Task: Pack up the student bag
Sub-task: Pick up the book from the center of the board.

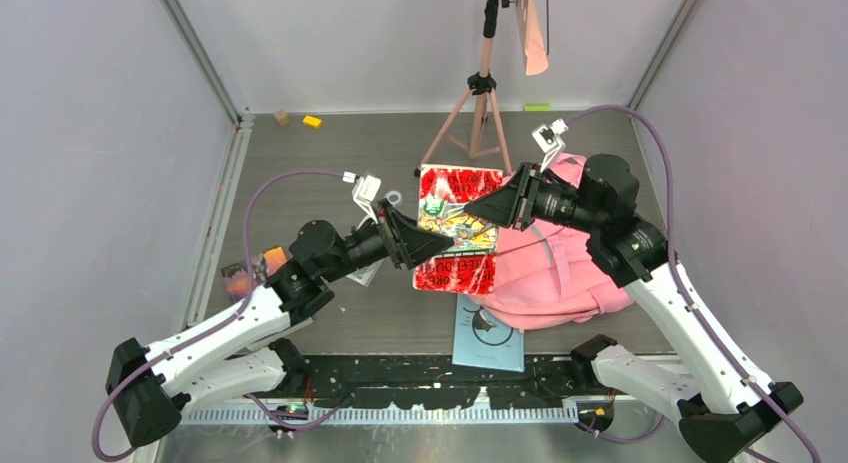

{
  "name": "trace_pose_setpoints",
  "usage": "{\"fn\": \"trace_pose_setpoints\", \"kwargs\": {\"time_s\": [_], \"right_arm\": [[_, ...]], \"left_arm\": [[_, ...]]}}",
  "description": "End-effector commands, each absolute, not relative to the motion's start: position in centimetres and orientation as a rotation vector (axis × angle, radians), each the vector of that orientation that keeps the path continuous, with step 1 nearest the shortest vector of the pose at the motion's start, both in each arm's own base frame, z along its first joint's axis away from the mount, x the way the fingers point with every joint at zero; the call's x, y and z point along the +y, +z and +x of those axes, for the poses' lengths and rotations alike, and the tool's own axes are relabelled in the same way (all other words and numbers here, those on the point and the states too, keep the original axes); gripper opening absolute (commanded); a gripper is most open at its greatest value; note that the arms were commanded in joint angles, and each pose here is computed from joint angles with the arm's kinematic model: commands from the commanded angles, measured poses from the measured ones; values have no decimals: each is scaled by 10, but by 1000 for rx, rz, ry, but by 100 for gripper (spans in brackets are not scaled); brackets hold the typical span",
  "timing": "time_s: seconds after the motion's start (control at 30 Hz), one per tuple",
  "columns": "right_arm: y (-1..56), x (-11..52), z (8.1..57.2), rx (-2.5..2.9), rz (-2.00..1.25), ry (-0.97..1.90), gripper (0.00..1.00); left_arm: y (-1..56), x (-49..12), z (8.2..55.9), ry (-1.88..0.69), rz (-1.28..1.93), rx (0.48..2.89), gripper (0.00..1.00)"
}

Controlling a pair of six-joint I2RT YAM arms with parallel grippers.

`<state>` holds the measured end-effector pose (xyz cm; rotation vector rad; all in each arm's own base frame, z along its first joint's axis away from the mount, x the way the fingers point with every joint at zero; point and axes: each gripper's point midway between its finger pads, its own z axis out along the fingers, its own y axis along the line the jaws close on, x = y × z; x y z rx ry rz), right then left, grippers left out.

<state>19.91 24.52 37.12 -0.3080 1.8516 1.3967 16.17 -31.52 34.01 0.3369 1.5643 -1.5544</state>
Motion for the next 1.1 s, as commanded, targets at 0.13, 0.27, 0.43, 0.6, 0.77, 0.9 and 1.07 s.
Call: {"fn": "trace_pose_setpoints", "kwargs": {"time_s": [0.13, 0.27, 0.43, 0.6, 0.77, 0.9, 1.07], "right_arm": [[360, 228, 239, 1881, -175, 1146, 24], [356, 222, 243, 1896, -156, 1096, 56], [356, 203, 248, 1896, -150, 941, 85], [333, 177, 250, 1994, -122, 749, 93], [292, 169, 248, 2142, -99, 656, 93], [251, 174, 242, 2271, -95, 580, 91], [207, 188, 228, 2361, -202, 342, 90]], "left_arm": [[384, -316, 142, -1690, 386, 1393, 10], [373, -308, 154, -1619, 318, 1436, 0], [334, -281, 189, -1313, 167, 1651, 0], [296, -230, 216, -976, -16, 1812, 0], [267, -200, 226, -845, -116, 1896, 0], [251, -191, 236, -830, -147, 1949, 0], [234, -188, 247, -899, -176, 2003, 0]]}}
